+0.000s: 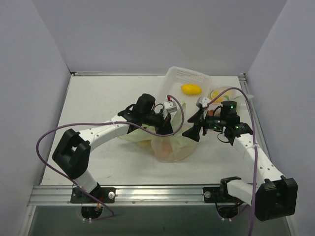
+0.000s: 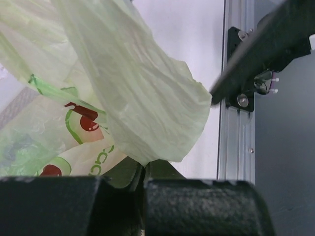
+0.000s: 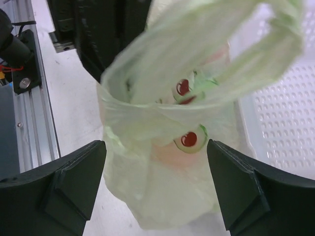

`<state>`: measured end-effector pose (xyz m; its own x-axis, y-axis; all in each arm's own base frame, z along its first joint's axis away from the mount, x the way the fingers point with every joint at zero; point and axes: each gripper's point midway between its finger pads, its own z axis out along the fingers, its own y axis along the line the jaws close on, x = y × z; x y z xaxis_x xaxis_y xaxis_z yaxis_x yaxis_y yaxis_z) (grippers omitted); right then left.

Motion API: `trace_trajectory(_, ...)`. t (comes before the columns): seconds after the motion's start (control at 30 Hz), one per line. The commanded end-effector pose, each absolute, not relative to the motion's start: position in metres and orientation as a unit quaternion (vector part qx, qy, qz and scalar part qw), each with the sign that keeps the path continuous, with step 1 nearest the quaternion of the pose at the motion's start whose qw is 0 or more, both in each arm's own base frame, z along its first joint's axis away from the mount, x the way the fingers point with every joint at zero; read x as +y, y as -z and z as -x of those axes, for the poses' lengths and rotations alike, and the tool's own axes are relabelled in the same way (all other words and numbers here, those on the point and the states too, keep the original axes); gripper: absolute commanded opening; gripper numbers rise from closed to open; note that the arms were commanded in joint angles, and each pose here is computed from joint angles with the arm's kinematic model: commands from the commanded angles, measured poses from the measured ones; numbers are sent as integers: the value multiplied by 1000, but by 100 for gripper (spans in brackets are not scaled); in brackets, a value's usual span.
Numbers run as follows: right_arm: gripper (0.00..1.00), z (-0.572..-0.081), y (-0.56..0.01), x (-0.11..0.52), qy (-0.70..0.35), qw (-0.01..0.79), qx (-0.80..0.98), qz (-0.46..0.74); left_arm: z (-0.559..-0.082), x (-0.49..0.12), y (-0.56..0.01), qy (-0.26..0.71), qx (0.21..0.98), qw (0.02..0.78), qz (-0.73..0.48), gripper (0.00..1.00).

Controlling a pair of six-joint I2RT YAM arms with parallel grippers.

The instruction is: Place the fake fruits into the plastic bag and tie a complex knot

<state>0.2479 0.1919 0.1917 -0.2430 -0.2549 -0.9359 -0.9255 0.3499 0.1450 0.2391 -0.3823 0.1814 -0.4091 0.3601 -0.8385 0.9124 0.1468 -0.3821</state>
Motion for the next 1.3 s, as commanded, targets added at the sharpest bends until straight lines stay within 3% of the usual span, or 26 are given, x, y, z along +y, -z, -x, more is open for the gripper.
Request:
trace_trajectory(0.0,86,-243,-198,179,-409,429,702,394,-230,-381,-210,474,635,346,-503,0)
trace_trajectory(0.1,94,-240,-196,177,-423,419,700,394,-226,-380,-214,473,618,357,-517,0)
trace_trajectory(0.2,96,-233,-196,188,-445,403,690,405,-226,-382,-215,471,608,363,-526,0)
trace_trajectory(0.4,98,-221,-191,210,-463,383,664,444,-221,-385,-219,471,587,367,-547,0)
trace_trajectory(1.0,97,-249,-180,230,-458,391,660,449,-192,-390,-215,472,535,356,-604,0)
trace_trajectory(1.07,89,-246,-184,232,-465,391,651,456,-191,-393,-215,470,533,354,-607,0)
trace_trajectory(1.1,70,-246,-185,233,-466,391,649,457,-192,-393,-215,470,534,355,-606,0)
trace_trajectory(1.17,47,-243,-187,235,-470,391,643,461,-197,-394,-216,461,543,362,-601,6)
trace_trajectory(1.2,31,-244,-187,235,-469,391,644,461,-198,-393,-216,457,547,365,-599,9)
trace_trajectory(1.27,25,-244,-186,234,-463,390,646,464,-205,-389,-216,441,564,376,-589,22)
